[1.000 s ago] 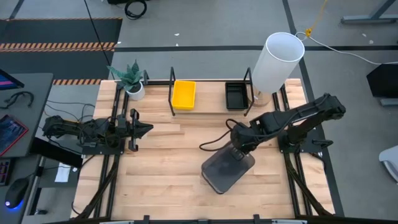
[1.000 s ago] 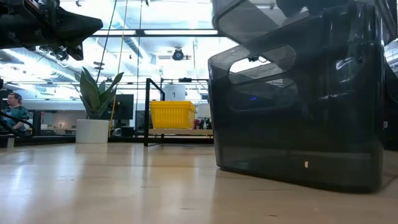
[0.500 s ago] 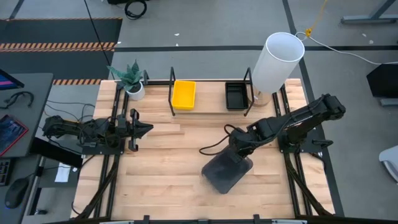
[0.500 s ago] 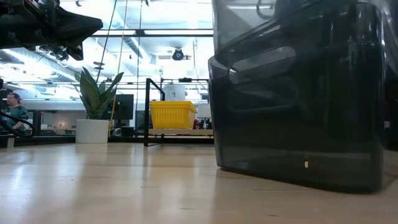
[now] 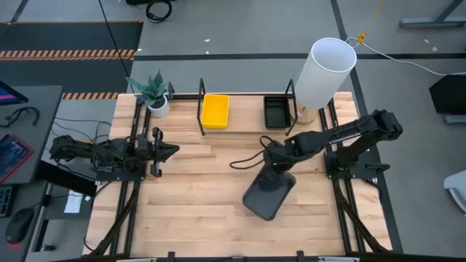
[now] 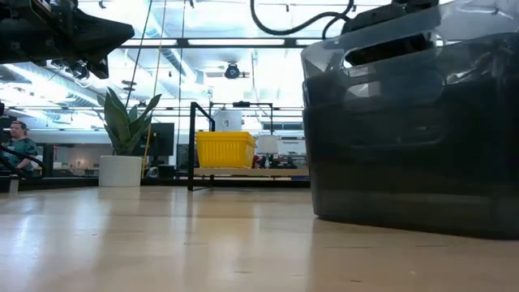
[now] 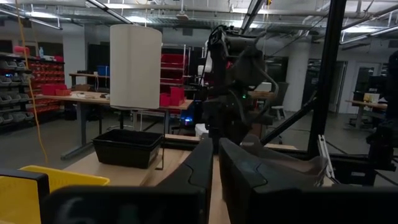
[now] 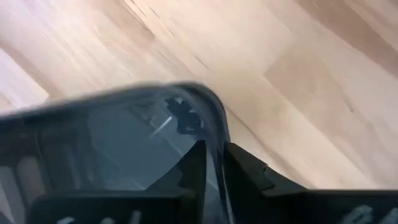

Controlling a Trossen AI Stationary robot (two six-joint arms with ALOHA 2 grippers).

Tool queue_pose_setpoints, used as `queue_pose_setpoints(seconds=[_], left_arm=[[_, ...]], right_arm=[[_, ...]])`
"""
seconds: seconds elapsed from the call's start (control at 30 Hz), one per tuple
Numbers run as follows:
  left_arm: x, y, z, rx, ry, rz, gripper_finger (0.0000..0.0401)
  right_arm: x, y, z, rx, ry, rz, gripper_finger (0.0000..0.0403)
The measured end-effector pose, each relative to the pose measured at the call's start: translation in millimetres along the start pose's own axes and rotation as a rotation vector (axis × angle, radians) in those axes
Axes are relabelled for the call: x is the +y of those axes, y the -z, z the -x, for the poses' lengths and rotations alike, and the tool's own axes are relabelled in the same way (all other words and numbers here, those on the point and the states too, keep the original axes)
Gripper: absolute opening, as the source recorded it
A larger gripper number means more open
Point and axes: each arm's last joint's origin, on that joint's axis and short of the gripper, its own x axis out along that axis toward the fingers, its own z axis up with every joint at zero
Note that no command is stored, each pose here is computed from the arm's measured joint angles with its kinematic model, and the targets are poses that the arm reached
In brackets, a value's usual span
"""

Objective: Stack baskets on shelf by color
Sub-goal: Stack the left transparent black bin on the right transparent black bin

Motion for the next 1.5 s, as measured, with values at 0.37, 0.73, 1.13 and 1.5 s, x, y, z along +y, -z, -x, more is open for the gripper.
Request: queue_pose_setpoints(seconds=[0.37,0.73,1.13,1.5], left_arm=[[0,-1,0,-0.006,0.000,0.002,0.0029],[0,-1,0,-0.006,0.000,0.002,0.0030],[0,-1,0,-0.006,0.000,0.002,0.0035],[0,-1,0,-0.006,0.000,0.002,0.0025]], right_arm=[[19,-43,-15,-0.063,-0.052,0.117,0.0118],[39,-70,10,-0.194,-0.091,0.230,0.0117],[64,-53,43,-0.184,-0.120,0.294,0.0117],[126,18,5,-0.104,-0.190,0.421,0.0117]])
